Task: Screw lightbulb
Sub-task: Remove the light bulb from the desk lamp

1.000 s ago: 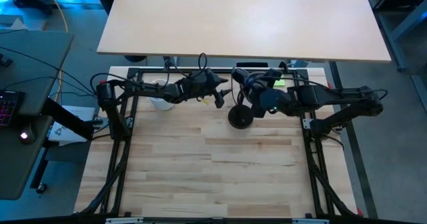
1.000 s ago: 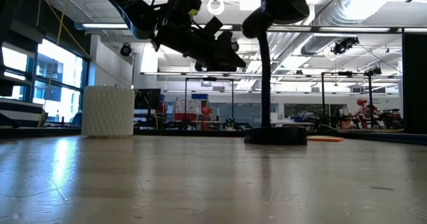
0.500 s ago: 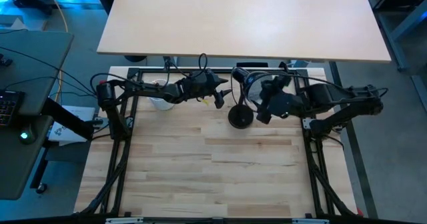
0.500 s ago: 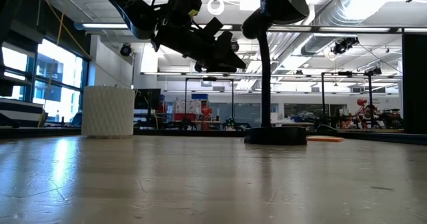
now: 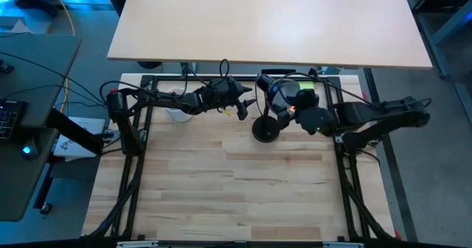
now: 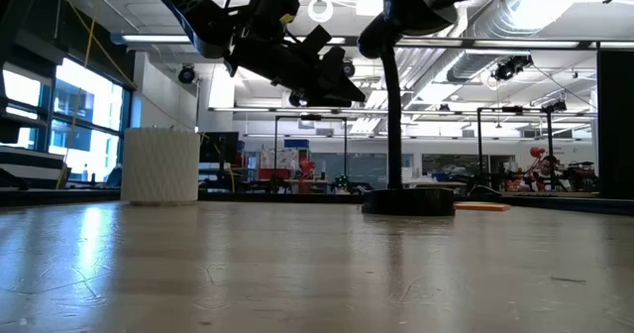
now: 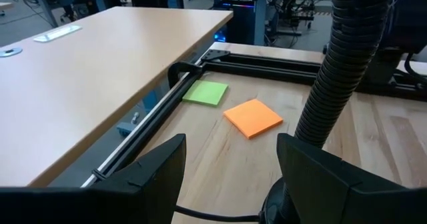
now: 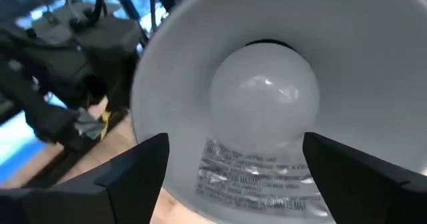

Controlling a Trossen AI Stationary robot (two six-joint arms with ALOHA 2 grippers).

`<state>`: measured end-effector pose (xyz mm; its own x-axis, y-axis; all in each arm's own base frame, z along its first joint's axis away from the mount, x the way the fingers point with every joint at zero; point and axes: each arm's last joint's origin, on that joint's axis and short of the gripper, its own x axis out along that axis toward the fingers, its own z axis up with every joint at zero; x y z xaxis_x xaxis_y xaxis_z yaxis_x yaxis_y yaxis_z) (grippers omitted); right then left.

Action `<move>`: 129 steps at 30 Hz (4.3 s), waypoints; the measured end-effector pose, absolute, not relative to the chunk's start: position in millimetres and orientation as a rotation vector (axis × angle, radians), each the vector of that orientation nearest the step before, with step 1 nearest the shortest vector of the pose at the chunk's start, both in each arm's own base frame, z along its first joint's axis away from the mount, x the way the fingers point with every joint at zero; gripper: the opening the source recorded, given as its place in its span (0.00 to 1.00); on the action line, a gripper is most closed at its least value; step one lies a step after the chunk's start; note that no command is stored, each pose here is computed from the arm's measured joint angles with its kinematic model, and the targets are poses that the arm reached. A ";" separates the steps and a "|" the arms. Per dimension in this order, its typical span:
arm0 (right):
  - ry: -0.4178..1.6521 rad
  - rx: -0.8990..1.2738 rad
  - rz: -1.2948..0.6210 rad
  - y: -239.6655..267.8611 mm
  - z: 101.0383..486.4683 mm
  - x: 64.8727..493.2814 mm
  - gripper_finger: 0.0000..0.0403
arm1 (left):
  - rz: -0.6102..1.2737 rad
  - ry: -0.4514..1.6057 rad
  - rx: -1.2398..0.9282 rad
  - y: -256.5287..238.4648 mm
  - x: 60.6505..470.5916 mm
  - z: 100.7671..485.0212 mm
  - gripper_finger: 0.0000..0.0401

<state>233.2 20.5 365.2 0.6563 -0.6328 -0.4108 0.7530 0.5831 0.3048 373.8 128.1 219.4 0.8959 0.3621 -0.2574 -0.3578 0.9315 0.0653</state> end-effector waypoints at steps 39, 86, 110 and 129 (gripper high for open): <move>1.092 -1.410 -0.367 -7.9 359.9 228.8 0.61 | 0.361 0.263 0.014 123.5 375.5 219.9 0.57; 0.334 0.452 -0.963 17.5 367.4 217.4 0.77 | 0.359 0.262 0.016 122.6 375.8 219.9 0.57; 0.430 0.232 -0.875 -18.9 374.7 235.1 0.77 | 0.357 0.264 0.023 122.4 375.9 219.8 0.57; 1.175 -1.482 -0.343 -11.4 371.0 232.3 0.77 | 0.360 0.261 0.005 122.4 375.9 219.8 0.57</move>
